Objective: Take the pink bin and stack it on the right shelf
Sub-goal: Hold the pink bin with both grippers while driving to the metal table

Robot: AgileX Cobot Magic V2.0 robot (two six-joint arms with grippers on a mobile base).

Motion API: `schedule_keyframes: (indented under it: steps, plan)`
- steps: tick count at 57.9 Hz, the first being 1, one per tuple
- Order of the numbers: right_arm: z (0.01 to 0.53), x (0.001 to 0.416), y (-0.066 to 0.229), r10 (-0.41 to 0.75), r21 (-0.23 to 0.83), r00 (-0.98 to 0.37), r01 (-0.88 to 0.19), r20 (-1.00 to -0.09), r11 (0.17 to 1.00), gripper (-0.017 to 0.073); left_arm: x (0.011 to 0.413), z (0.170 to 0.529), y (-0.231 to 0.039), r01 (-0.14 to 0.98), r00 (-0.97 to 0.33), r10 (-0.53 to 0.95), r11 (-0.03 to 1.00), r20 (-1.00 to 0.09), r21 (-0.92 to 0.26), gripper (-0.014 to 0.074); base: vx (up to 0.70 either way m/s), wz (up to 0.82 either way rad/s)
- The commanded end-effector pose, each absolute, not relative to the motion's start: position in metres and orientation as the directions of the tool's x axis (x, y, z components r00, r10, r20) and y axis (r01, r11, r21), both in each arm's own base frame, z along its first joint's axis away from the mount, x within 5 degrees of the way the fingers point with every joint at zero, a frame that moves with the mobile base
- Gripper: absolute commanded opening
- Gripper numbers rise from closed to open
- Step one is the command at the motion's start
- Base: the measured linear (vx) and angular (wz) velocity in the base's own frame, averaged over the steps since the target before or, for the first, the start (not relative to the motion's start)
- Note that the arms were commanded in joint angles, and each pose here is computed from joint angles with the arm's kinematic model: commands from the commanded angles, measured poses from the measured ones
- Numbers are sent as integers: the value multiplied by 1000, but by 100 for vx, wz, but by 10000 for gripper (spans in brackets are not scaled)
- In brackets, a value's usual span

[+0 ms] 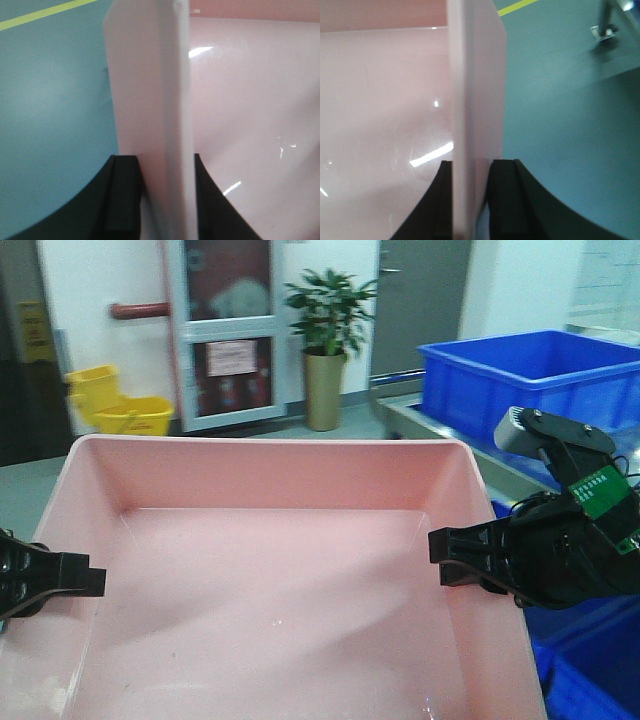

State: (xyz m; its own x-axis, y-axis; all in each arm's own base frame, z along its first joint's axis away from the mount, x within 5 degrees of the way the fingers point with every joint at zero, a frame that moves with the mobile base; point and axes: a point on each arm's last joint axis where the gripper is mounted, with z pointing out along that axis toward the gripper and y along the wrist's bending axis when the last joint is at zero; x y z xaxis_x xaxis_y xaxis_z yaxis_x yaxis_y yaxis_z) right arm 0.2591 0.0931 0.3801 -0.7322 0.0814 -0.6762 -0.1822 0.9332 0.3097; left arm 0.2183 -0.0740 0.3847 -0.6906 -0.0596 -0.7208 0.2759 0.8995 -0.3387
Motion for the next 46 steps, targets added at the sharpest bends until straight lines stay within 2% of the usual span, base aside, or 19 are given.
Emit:
schedule_keyframes:
  steps: [1, 46]
  plan:
    - [406, 259, 83, 107, 272, -600, -191, -793, 943, -8, 215, 404, -70, 286, -609, -99, 898, -787, -335, -1, 48, -64]
    - [406, 259, 83, 107, 272, -600, -191, -792, 943, -8, 215, 404, -70, 286, -607, -100, 898, -789, -334, -1, 42, -85]
